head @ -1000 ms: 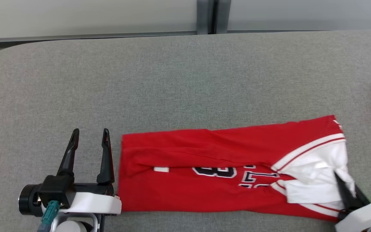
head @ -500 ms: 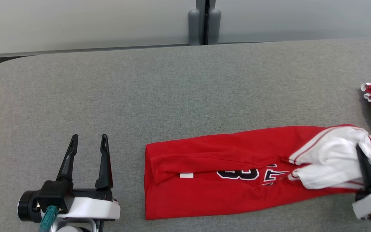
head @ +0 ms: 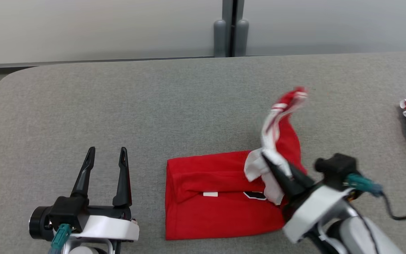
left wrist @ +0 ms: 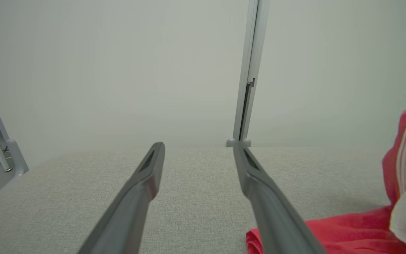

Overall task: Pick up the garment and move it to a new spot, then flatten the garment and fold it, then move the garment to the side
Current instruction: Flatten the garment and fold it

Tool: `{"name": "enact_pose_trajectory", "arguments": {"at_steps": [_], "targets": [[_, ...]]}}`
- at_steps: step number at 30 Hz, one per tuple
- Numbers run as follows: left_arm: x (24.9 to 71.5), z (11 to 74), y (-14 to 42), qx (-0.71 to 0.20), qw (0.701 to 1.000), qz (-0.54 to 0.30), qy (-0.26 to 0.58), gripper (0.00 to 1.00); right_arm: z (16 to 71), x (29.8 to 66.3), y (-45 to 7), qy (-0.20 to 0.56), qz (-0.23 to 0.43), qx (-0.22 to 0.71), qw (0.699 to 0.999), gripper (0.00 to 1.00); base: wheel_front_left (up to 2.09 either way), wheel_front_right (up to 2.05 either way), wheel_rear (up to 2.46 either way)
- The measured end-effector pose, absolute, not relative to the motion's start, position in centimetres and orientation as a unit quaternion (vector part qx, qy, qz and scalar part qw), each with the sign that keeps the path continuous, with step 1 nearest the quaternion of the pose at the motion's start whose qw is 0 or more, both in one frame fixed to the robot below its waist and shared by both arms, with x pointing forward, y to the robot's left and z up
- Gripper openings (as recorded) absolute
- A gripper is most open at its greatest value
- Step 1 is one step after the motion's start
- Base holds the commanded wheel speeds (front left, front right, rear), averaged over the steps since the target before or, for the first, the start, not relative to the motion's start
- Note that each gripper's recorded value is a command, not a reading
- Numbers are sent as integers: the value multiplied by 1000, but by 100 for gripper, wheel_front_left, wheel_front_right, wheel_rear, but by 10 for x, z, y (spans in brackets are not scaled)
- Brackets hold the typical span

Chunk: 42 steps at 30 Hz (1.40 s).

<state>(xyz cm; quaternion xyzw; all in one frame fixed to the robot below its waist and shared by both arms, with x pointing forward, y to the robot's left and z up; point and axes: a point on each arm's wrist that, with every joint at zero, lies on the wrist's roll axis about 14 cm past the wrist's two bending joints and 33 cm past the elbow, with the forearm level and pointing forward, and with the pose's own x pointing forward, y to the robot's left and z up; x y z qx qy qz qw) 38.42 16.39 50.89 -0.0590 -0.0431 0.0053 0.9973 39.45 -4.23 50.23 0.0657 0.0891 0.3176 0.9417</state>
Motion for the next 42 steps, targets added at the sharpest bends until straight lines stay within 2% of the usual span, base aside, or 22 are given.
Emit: {"name": "enact_pose_trajectory", "arguments": {"at_steps": [5,12,13,14,19,24,29,34,42], "targets": [[382,510,172,-62,997,20,-44,100,467,373,19,171,378,83,906,0,0,0,0],[383,505,177,-66,997,29,-37,100,438,362,53,223,396,111,884,0,0,0,0],[383,504,177,-66,997,30,-36,100,438,361,58,221,400,114,882,37,0,0,0],[384,503,177,-66,997,31,-34,100,441,361,63,215,405,118,880,100,0,0,0],[387,499,177,-66,997,31,-29,100,477,363,84,145,434,158,875,100,0,0,0],[390,496,176,-64,997,30,-26,100,525,383,72,41,423,194,884,100,0,0,0],[393,497,173,-55,998,23,-27,100,551,417,16,-36,353,193,915,100,0,0,0],[393,497,173,-47,998,21,-29,100,544,435,-61,-53,258,151,953,100,0,0,0],[384,490,171,-33,999,8,-16,100,517,417,-155,-18,140,85,986,100,0,0,0]]}}
